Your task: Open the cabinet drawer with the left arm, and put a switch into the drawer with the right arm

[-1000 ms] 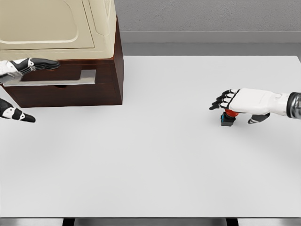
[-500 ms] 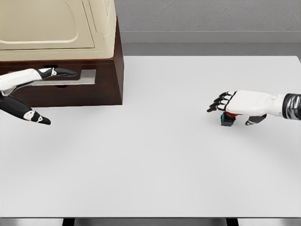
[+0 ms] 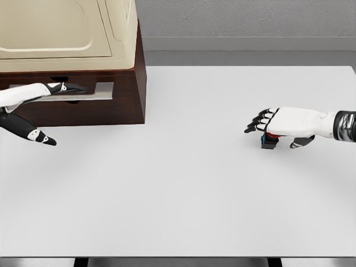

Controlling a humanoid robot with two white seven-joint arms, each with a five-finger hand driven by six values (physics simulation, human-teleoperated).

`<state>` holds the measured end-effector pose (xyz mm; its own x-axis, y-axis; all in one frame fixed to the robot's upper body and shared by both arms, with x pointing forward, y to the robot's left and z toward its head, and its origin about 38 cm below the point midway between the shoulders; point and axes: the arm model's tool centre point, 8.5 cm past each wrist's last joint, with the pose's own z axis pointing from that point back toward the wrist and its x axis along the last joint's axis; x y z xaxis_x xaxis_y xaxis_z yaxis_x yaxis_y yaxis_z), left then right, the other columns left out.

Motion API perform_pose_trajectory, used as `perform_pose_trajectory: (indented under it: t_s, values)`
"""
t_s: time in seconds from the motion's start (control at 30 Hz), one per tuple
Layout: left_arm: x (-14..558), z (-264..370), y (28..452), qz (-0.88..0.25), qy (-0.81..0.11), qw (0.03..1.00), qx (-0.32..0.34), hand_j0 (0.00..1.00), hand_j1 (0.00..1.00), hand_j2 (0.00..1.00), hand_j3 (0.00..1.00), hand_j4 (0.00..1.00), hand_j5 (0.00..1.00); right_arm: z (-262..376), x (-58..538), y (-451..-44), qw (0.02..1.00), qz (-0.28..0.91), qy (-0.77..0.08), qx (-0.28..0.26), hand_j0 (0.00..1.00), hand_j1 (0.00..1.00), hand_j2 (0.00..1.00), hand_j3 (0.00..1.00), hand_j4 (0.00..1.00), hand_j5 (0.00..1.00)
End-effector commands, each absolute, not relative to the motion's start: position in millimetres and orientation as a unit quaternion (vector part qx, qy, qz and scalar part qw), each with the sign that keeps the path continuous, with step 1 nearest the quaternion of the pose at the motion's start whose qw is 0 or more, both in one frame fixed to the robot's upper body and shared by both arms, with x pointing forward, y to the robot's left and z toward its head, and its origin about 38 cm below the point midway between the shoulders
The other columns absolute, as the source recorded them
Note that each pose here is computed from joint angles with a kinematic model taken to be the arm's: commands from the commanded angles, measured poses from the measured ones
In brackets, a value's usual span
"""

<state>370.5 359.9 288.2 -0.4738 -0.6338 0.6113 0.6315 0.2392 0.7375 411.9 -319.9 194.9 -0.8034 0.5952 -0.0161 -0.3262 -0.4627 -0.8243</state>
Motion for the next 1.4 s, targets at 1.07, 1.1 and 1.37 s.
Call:
perform_pose_trajectory:
  t_s: [1.07,1.1,1.37]
  values:
    - [384.2,275.3,376.5,-0.630,-0.544,0.549,0.080,1.00,1.00,1.00,1.00,1.00,1.00,195.8,411.3,-321.9,0.276,0.841,-0.439,-0.153,1.00,1.00,1.00,1.00,1.00,1.00]
    - [384.8,274.4,377.5,-0.632,-0.541,0.548,0.086,1.00,1.00,1.00,1.00,1.00,1.00,195.9,411.3,-322.5,0.276,0.842,-0.438,-0.154,1.00,1.00,1.00,1.00,1.00,1.00]
    - [386.2,266.1,375.5,-0.633,-0.530,0.557,0.090,1.00,1.00,1.00,1.00,1.00,1.00,196.7,411.3,-323.9,0.276,0.842,-0.437,-0.155,1.00,1.00,1.00,1.00,1.00,1.00]
